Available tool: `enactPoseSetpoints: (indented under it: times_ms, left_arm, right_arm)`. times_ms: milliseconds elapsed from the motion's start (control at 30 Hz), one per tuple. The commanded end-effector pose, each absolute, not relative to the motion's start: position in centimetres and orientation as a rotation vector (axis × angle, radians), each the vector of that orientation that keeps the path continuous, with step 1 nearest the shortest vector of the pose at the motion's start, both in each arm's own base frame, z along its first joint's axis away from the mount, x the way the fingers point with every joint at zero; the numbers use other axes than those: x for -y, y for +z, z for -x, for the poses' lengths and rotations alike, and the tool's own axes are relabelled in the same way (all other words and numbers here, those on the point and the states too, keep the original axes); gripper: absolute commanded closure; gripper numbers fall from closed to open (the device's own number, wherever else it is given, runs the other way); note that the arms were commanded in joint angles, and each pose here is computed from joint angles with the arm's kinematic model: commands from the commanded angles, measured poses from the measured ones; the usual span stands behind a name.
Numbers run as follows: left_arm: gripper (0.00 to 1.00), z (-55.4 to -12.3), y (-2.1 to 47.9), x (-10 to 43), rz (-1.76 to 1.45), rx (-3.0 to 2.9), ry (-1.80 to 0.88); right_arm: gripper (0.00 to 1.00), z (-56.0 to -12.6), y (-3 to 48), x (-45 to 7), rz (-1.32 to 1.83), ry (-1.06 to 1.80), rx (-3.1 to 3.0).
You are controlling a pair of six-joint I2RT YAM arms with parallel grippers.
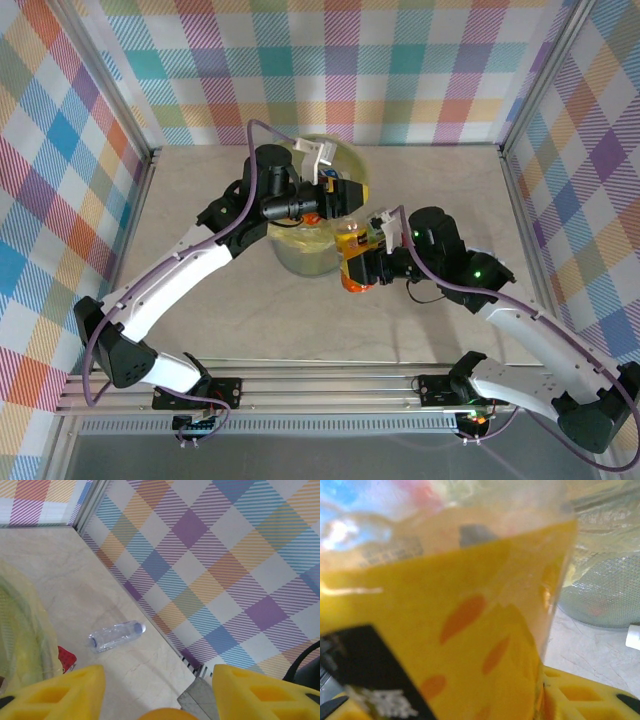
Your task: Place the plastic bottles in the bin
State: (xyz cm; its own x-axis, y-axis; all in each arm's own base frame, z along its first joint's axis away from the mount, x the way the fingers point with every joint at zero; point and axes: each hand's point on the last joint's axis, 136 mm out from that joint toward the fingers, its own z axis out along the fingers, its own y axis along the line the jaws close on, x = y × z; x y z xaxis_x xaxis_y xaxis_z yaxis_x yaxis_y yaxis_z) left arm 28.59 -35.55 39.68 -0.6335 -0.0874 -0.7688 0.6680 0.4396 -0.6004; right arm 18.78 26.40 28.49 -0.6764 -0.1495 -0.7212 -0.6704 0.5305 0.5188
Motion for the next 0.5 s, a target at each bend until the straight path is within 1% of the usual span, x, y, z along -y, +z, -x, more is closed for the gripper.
enactPoseSetpoints:
  times_ms: [0,133,233,333,433,467]
  left_arm:
    - [0.49,-27.9,41.8,35.5,-0.514,-1.864,-1.273]
    - [0.61,-27.7,41.7,35.0,-0.500,-1.865,-1.260]
    - [0.78,-27.4,41.8,34.7,-0.504,-1.858,-1.250]
    - [0.91,-27.5,42.1,34.4,-0.500,-1.849,-1.233]
    - [0.98,-27.7,42.4,34.2,-0.497,-1.845,-1.214]
    - [1.00,-27.7,42.6,34.2,-0.497,-1.842,-1.209]
  right_arm:
    - [0.50,-19.1,31.1,-26.9,0.690,1.100,-2.048]
    - [0.50,-19.3,31.1,-26.8,0.681,1.089,-2.042]
    - [0.49,-19.4,31.0,-26.8,0.676,1.086,-2.044]
    - [0.47,-19.4,31.1,-26.9,0.674,1.090,-2.041]
    - [0.39,-19.4,31.3,-26.9,0.670,1.094,-2.041]
    - [0.34,-19.4,31.3,-26.9,0.668,1.095,-2.044]
